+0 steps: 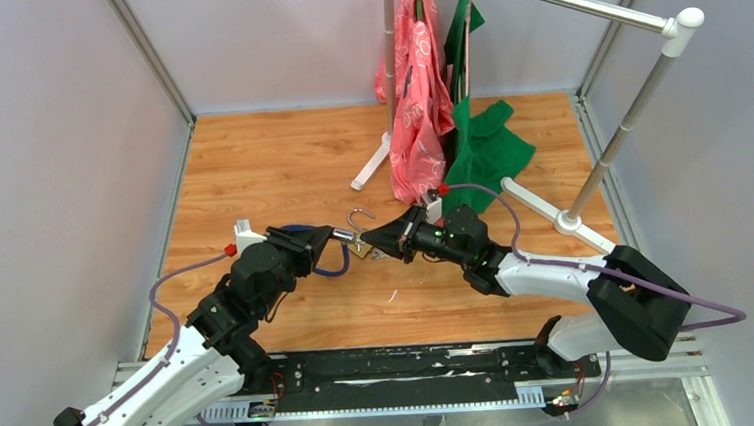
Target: Unlock with the key
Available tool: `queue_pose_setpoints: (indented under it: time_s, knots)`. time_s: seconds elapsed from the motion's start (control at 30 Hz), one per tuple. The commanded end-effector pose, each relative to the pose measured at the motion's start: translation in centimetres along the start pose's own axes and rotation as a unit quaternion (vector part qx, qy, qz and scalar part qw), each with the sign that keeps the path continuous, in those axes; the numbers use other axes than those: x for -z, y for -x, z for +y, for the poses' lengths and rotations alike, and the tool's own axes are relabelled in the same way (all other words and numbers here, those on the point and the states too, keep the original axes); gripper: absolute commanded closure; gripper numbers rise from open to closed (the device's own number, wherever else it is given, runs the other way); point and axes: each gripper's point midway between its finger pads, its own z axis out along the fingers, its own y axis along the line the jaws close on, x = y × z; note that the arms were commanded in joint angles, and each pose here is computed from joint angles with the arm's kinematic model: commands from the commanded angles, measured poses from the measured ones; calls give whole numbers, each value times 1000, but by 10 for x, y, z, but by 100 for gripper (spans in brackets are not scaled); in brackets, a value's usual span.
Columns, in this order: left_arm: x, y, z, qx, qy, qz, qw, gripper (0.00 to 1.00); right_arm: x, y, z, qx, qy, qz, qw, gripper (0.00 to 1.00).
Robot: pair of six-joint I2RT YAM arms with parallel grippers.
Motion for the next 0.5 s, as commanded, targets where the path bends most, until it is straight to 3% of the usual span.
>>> queue_pose_setpoints:
  time_s: [0.0,0.27,0.47]
  knots:
    - [6,-16,32,-70,56,43,995,82,4,5,26,25,44,-23,998,100]
    - [10,0,27,-111,60,11,992,44,6,4,22,48,31,-23,998,100]
    - [14,12,22,-152,55,-14,987,24,5,4,18,63,21,-22,998,100]
